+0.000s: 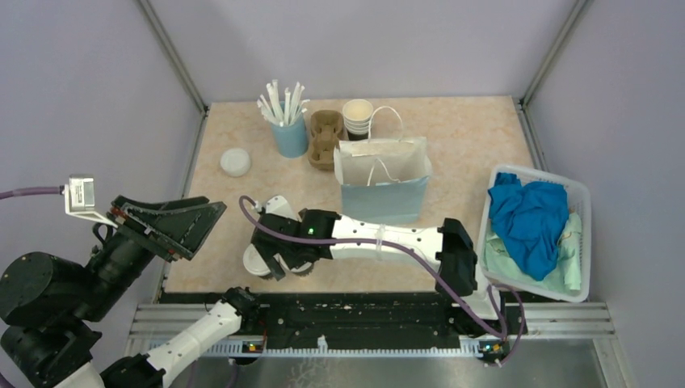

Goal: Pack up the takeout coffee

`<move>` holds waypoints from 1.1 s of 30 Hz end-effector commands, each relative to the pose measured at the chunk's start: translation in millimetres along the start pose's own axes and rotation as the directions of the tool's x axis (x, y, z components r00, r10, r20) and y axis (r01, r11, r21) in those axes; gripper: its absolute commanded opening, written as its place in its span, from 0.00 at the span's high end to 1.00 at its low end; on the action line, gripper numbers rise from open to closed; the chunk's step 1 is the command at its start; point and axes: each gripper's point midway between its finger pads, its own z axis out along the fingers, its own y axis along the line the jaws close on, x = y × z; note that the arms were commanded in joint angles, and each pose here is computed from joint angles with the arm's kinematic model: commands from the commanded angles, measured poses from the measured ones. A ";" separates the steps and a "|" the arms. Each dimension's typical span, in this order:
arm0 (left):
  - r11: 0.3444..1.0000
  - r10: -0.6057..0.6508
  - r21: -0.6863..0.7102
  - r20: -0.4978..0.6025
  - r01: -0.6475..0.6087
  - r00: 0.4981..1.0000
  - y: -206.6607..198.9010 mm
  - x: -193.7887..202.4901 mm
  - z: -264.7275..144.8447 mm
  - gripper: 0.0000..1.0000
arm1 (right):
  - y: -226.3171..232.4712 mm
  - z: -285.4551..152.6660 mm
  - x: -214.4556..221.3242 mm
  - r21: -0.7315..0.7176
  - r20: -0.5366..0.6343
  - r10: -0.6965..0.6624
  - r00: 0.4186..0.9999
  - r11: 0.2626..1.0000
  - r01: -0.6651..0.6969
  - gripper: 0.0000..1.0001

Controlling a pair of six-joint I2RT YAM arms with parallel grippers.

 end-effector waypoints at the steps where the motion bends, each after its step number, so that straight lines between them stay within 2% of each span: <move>1: 1.000 -0.011 0.014 -0.031 0.011 0.999 -2.1 6.1 2.5 0.03 | 5.9 5.9 -10.0 0.022 0.040 0.004 0.999 1.000 -0.005 0.02; 6: 1.000 -0.020 0.006 -0.049 0.020 0.999 -0.1 10.8 5.3 0.03 | 2.8 14.6 -10.7 0.040 0.039 0.010 0.999 0.999 -0.012 0.03; 10: 0.999 -0.032 0.002 -0.053 0.032 0.998 1.4 13.2 4.7 0.03 | -3.6 16.6 -15.4 0.051 0.045 0.038 0.998 0.998 -0.040 0.13; 12: 0.999 -0.033 0.002 -0.054 0.033 0.998 1.6 13.6 4.1 0.03 | -4.4 16.0 -18.0 0.046 0.052 0.045 0.998 0.998 -0.047 0.15; 22: 0.999 -0.024 0.019 -0.085 0.026 0.996 -0.9 19.6 9.0 0.03 | -8.0 23.1 -15.5 0.061 0.038 0.026 0.999 0.998 -0.028 0.06; 25: 1.000 -0.023 0.019 -0.090 0.025 0.996 -0.4 21.2 10.3 0.03 | -10.2 23.1 -17.2 0.070 0.043 0.024 0.999 0.997 -0.027 0.07; 29: 0.999 -0.025 0.022 -0.096 0.028 0.995 -0.8 22.7 12.0 0.03 | -11.8 26.5 -17.1 0.073 0.038 0.023 0.999 0.997 -0.026 0.13; 33: 0.999 -0.025 0.022 -0.099 0.028 0.995 -0.7 23.4 13.1 0.03 | -11.8 30.6 -15.7 0.074 0.031 0.014 0.999 0.997 -0.016 0.13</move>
